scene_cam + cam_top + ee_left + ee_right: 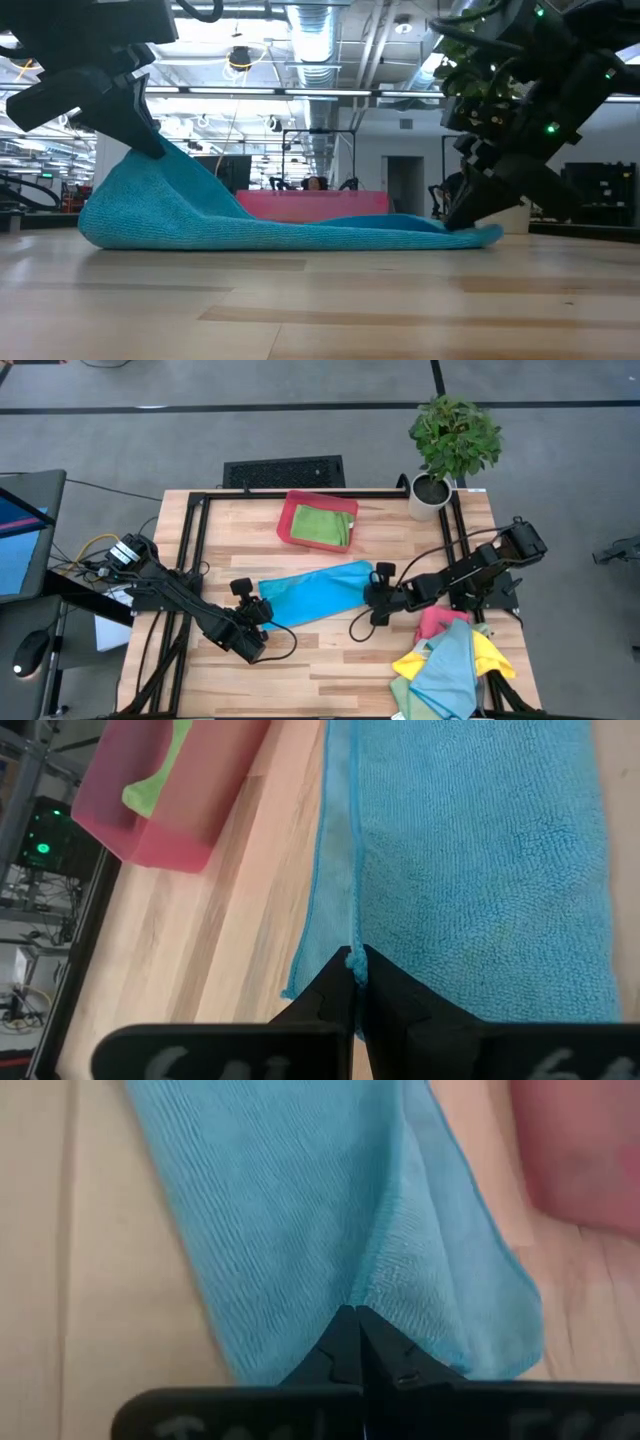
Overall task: Fold microfiber towels
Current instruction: Fold the blue microfiber cloth
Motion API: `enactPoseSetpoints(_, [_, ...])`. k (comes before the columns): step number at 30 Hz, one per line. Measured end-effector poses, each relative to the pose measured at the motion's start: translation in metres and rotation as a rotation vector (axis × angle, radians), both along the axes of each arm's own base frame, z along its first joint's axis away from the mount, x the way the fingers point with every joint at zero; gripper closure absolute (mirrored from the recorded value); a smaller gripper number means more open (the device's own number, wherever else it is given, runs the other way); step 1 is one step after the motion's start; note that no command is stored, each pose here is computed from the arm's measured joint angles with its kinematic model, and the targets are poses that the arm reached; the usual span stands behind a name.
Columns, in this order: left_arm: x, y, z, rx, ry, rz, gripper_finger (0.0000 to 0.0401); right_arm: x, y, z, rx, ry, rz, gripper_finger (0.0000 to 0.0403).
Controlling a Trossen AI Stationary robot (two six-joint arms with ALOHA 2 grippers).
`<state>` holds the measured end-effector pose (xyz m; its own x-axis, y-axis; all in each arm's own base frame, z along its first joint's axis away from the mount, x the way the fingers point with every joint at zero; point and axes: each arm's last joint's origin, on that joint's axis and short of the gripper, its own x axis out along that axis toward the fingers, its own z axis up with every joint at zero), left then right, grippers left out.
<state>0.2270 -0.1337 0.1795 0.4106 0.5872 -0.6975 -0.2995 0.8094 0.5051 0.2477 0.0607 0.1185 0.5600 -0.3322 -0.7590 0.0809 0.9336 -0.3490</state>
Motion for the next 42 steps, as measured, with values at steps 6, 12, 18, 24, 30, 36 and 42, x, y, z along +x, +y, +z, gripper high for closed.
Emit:
enactPoseSetpoints(6, [0.000,0.000,0.000,-0.008,0.006,0.000,0.0401,0.005,-0.010,0.005,-0.053,0.007,-0.054,0.0389])
enactPoseSetpoints(12, [0.000,0.000,-0.001,-0.022,0.013,0.002,0.0401,0.006,-0.021,0.005,-0.048,0.016,-0.109,0.0390])
enactPoseSetpoints(18, [0.000,-0.001,-0.001,-0.036,0.011,0.012,0.0401,0.007,-0.029,0.006,-0.046,0.010,-0.138,0.0385])
enactPoseSetpoints(24, [0.000,-0.001,-0.001,-0.047,-0.004,0.031,0.0401,0.008,-0.037,0.007,-0.032,0.012,-0.170,0.0375])
enactPoseSetpoints(30, [-0.001,-0.001,-0.002,-0.087,0.005,0.050,0.0401,0.008,-0.047,0.006,0.000,0.018,-0.220,0.0339])
enactPoseSetpoints(36, [-0.001,-0.002,-0.002,-0.105,0.002,0.064,0.0401,0.008,-0.053,0.005,0.025,0.016,-0.245,0.0321])
enactPoseSetpoints(42, [-0.002,-0.001,-0.004,-0.106,-0.001,0.073,0.0401,0.008,-0.060,0.008,0.029,0.000,-0.279,0.0285])
